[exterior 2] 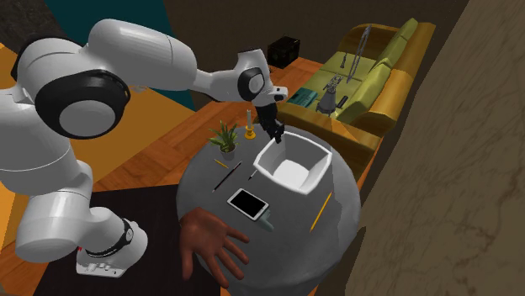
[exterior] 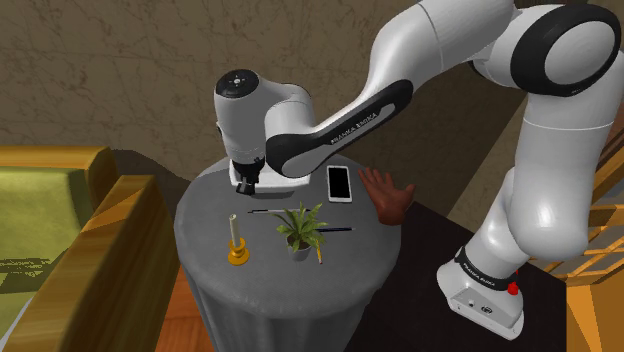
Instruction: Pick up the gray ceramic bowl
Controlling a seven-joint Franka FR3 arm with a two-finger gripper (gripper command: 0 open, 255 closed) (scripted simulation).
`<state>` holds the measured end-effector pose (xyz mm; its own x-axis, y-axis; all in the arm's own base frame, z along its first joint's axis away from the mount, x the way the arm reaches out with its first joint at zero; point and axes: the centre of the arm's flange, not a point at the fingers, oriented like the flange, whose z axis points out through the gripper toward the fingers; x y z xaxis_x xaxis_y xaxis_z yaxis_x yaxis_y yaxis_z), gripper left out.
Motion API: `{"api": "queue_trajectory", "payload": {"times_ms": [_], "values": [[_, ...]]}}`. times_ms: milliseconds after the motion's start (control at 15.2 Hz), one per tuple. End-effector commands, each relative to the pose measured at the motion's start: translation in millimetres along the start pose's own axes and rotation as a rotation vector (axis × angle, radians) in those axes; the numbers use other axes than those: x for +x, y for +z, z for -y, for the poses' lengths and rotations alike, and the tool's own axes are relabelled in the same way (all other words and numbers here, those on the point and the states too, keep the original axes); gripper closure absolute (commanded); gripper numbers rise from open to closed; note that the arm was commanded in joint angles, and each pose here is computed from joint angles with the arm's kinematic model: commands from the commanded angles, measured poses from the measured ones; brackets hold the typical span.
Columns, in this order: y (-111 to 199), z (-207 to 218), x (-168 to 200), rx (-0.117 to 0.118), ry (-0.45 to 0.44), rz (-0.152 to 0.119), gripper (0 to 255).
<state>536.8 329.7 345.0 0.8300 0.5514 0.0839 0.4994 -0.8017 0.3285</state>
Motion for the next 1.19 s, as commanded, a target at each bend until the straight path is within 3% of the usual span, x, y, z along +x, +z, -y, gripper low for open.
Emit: {"api": "queue_trajectory", "payload": {"times_ms": [0, 462, 1122], "values": [[0, 1, 0, 0.0, 0.0, 0.0, 255], [1, -1, 0, 0.0, 0.0, 0.0, 255], [-49, -18, 4, 0.0, 0.0, 0.0, 255]]}}
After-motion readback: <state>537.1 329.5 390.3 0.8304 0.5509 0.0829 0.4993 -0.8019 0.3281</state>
